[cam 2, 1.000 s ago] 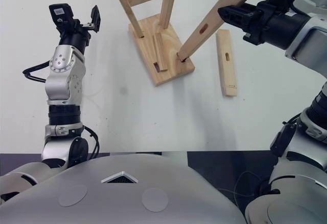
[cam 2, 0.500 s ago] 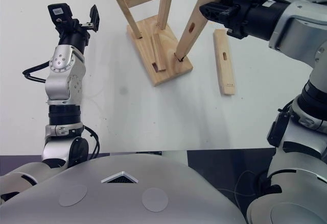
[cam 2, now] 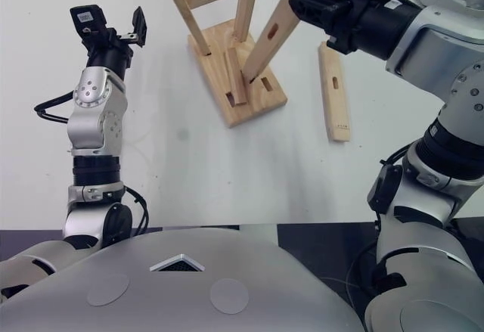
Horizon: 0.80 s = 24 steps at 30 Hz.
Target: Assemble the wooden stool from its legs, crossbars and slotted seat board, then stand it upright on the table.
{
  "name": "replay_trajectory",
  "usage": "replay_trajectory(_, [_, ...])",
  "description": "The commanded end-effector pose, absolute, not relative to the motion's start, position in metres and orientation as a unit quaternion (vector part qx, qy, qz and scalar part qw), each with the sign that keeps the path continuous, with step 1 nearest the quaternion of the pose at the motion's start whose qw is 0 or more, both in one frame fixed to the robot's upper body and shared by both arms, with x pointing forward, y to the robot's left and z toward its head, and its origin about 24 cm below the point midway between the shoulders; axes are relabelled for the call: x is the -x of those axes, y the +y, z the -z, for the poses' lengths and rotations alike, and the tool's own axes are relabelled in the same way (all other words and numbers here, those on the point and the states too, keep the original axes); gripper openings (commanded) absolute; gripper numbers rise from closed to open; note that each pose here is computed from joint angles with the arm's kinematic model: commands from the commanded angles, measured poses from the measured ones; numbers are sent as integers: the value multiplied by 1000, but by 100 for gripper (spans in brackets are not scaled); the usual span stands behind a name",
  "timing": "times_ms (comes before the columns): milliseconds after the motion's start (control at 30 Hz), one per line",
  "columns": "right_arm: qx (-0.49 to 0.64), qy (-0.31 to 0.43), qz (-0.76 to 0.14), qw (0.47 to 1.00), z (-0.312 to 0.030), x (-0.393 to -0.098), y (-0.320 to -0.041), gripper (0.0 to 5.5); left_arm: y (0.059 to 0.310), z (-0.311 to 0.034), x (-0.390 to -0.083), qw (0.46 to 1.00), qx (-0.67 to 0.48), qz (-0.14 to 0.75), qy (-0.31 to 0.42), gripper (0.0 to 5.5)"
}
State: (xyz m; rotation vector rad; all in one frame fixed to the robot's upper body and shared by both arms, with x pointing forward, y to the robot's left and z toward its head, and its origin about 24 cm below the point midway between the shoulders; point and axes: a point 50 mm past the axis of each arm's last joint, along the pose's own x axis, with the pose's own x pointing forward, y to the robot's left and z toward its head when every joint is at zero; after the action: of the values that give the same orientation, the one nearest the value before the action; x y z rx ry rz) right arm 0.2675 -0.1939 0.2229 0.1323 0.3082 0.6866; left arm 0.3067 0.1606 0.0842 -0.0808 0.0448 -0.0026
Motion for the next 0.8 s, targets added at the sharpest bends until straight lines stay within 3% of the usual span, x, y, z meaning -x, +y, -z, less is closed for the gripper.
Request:
replay_trajectory(33, [-44,130,-349,927,-246,-265,-218,104,166,-99,-295,987,120,107,11,451])
replay_trajectory(133, [-23,107,-391,914,-254,-263,-228,104,173,-119,-272,955,137,265,-1,451])
replay_trajectory(200, [-14,74,-446,892,-263,-260,-225,104,165,-151,-270,918,166,358,-44,451])
replay_trajectory(300, [-6,39,-531,847,-274,-255,-213,104,132,-183,-281,868,169,461,-71,451])
replay_trajectory(467, [18,34,-582,812,-282,-259,-203,104,87,-196,-277,808,76,582,-56,451])
replay_trajectory(700, [48,24,-613,789,-290,-261,-192,104,88,-185,-272,782,20,623,-13,451])
replay_trajectory(800, [57,29,-620,782,-288,-259,-191,104,88,-184,-278,790,17,612,-10,409])
